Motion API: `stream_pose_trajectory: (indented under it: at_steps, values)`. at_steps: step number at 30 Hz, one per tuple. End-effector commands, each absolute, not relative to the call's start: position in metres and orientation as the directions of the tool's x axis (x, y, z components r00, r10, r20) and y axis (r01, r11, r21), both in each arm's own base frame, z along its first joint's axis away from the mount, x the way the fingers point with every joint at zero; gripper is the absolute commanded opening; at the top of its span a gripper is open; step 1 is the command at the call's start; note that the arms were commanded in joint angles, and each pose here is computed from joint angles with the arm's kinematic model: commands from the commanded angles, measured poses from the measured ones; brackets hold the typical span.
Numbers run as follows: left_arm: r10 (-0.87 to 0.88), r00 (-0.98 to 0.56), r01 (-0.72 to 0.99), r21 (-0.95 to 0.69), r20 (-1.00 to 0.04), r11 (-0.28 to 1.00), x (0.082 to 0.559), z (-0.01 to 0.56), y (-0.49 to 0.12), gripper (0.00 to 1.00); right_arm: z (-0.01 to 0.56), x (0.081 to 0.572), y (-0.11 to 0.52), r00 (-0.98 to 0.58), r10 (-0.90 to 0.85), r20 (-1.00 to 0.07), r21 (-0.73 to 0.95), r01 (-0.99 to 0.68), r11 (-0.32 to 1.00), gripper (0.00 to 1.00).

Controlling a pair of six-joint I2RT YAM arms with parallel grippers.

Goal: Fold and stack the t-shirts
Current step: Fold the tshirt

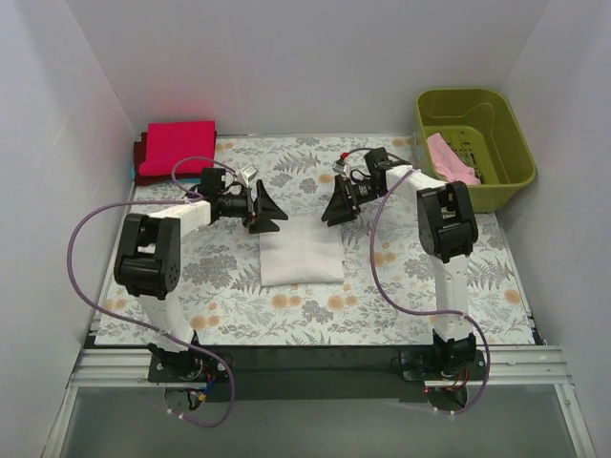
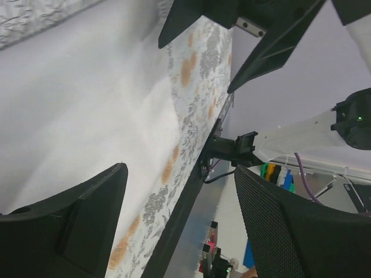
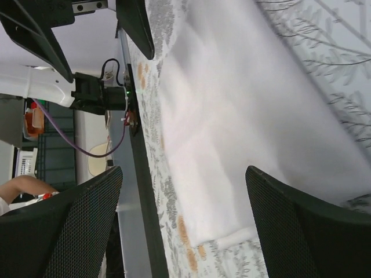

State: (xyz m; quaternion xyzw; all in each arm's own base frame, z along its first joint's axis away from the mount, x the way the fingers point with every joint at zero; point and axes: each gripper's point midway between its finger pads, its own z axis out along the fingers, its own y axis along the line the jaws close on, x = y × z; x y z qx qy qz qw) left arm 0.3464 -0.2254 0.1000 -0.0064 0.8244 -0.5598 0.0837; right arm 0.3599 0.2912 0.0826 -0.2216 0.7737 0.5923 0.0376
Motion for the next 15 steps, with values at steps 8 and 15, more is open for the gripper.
stream_pose_trajectory:
  at_steps: [8,15]
  values:
    - [-0.107,-0.991,0.032,-0.918,-0.081,0.396,0.291,0.094,-0.214,0.70,0.078,0.276,0.307,-0.878,-0.407,-0.253,0.906,-0.363,0.219,0.93]
    - [-0.144,-0.989,-0.057,-0.872,-0.016,0.485,0.297,0.044,-0.202,0.70,0.012,0.303,0.280,-0.910,-0.375,-0.176,0.856,-0.330,0.398,0.91]
